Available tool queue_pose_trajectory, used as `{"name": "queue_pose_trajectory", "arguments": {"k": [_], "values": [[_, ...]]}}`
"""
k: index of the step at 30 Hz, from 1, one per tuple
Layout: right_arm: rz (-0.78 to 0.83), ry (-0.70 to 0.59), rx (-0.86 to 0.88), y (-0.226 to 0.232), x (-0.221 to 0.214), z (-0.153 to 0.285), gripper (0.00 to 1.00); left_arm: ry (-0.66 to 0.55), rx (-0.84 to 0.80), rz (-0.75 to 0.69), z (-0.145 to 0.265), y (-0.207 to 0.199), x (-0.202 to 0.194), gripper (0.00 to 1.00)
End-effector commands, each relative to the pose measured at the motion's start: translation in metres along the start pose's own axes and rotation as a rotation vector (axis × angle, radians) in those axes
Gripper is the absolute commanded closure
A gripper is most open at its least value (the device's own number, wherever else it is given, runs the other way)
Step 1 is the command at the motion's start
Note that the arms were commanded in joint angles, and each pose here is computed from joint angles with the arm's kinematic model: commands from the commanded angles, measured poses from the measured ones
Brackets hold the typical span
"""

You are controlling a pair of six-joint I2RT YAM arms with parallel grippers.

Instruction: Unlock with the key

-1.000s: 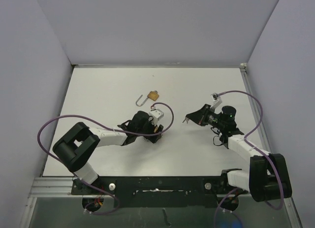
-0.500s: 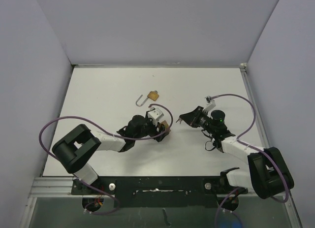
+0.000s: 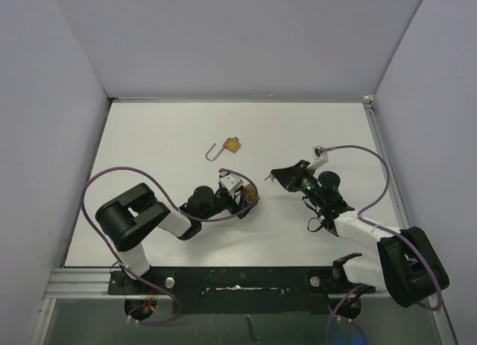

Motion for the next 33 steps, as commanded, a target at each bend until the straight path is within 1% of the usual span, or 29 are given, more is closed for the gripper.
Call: {"name": "queue_pose_trajectory", "arguments": {"k": [1, 3, 13, 33], "values": [[0.034, -0.088, 0.09, 0.019, 0.005, 0.001, 1.0, -0.328, 0.025, -0.067, -0.007, -0.002, 0.051, 1.0], [0.046, -0.095, 0.095, 0.022, 0.002, 0.001, 1.0, -0.358, 0.044, -0.075, -0.005, -0.003, 0.052, 1.0], [0.085, -0.162, 0.089, 0.026, -0.008, 0.006, 1.0, -0.366, 0.067, -0.125, -0.003, -0.009, 0.054, 1.0], [0.073, -0.179, 0.082, 0.026, -0.015, 0.018, 1.0, -0.396, 0.105, -0.163, 0.0, -0.005, 0.065, 1.0]]}}
Point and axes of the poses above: each gripper's point midway between its finger pads, its own z axis back along the fingers, its own y axis along the line the jaws close on, x = y × z, the point moved 10 cm from there along z, back along the fingers, and after that the axes turned 14 degrees about -z, right-handed, at the moved point
